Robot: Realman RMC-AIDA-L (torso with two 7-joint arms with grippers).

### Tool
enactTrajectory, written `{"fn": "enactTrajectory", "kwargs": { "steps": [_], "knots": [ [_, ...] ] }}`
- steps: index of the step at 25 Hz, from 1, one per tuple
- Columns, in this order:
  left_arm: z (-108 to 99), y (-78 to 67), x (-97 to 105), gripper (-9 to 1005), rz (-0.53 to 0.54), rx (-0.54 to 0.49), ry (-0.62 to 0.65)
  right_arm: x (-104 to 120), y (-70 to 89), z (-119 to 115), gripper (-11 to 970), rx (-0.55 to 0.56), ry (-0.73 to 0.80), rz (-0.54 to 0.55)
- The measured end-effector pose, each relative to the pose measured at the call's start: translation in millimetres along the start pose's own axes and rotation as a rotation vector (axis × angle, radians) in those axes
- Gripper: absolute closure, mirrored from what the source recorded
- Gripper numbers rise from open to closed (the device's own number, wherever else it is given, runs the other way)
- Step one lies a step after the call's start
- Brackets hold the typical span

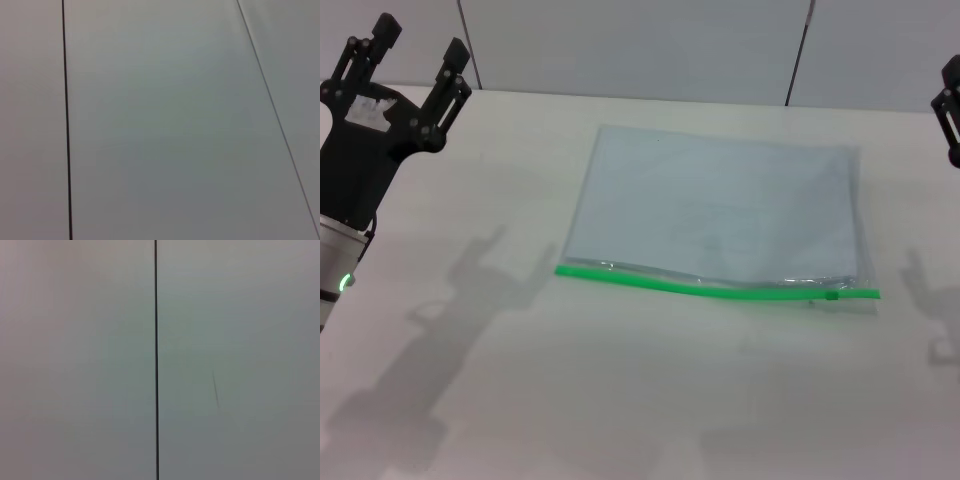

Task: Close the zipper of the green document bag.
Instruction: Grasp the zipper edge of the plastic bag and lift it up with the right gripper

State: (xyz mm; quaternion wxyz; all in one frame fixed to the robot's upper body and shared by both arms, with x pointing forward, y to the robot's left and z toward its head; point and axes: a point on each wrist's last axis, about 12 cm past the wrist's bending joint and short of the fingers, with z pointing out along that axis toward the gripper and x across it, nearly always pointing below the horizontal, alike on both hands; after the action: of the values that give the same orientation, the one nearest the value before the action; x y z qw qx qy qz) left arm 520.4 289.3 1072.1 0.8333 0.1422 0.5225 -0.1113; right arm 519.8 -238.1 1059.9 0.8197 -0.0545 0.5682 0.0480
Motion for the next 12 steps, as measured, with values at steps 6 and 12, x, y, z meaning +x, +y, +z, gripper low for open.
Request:
{"fn": "enactTrajectory", "kwargs": {
  "steps": [6, 12],
  "knots": [
    [-0.2, 0.1, 0.2, 266, 0.000, -0.001, 0.002, 0.0, 0.0, 0.0, 120, 0.000, 0.000, 0.000],
    [-0.2, 0.1, 0.2, 266, 0.000, -0.001, 0.002, 0.1, -0.8, 0.2, 128, 0.000, 0.000, -0.004]
  ]
}}
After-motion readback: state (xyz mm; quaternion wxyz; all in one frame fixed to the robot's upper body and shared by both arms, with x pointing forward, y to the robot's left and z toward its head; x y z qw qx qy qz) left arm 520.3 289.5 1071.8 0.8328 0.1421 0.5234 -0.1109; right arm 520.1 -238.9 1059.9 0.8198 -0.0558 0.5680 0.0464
